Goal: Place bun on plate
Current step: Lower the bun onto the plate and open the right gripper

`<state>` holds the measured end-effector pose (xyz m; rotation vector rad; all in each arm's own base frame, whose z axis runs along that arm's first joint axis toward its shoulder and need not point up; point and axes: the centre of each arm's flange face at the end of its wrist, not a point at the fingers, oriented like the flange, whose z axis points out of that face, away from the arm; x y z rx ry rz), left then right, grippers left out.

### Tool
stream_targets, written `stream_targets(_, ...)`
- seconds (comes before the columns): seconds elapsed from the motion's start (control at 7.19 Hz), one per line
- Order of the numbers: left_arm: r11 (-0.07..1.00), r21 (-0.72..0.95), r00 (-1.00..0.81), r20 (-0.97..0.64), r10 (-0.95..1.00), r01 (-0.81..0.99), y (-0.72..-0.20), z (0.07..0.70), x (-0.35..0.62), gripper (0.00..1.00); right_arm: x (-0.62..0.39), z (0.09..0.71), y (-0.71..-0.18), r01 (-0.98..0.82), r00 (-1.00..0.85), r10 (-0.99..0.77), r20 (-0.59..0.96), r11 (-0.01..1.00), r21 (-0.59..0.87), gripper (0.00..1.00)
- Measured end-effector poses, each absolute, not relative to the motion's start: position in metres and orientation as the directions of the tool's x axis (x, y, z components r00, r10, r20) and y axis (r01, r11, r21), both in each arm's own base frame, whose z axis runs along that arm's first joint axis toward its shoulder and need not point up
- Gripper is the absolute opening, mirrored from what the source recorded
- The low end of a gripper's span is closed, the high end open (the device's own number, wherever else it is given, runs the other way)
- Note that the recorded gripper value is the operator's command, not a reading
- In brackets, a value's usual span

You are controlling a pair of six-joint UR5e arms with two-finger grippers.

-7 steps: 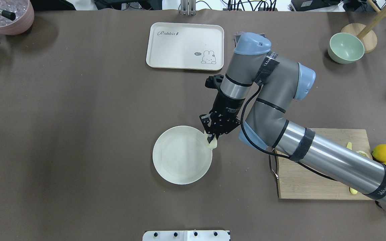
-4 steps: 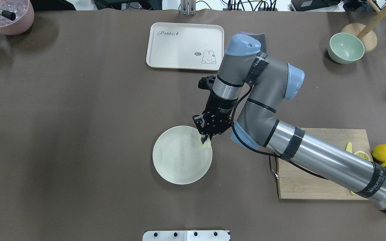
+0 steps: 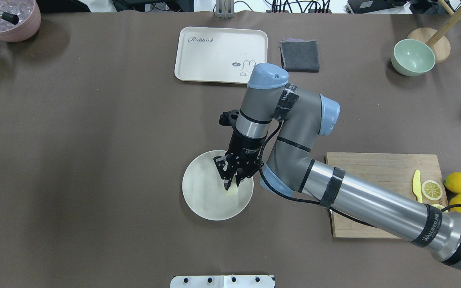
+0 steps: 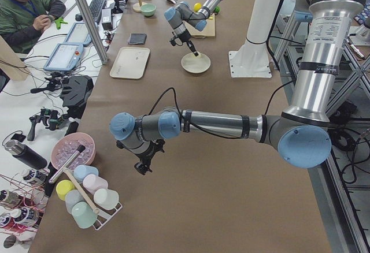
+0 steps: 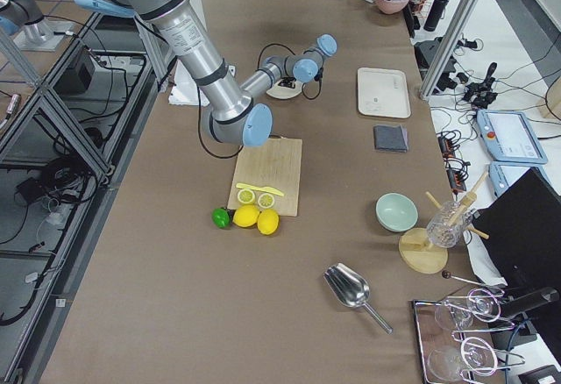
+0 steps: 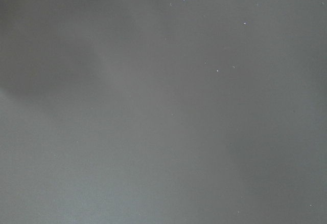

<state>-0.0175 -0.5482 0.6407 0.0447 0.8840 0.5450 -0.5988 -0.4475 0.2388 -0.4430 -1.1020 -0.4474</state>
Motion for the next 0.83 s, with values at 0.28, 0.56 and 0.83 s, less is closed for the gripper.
stream_targets(0.28,0.863,0.259,0.508,-0.721,0.471,-0.433,-0.548,0.639,-0.018,0.97,-0.6,0.24,-0.443,0.556,0.355,-0.145,0.924,0.827,-0.084,1.0)
stream_targets(0.56,0.864,0.259,0.51,-0.72,0.47,-0.431,-0.549,0.638,-0.017,0.97,-0.596,0.234,-0.443,0.545,0.349,-0.134,0.927,0.834,-0.084,1.0)
stream_targets(0.83,0.864,0.261,0.511,-0.719,0.471,-0.43,-0.551,0.636,-0.017,0.97,-0.56,0.219,-0.47,0.472,0.364,-0.062,0.929,0.872,-0.127,1.0)
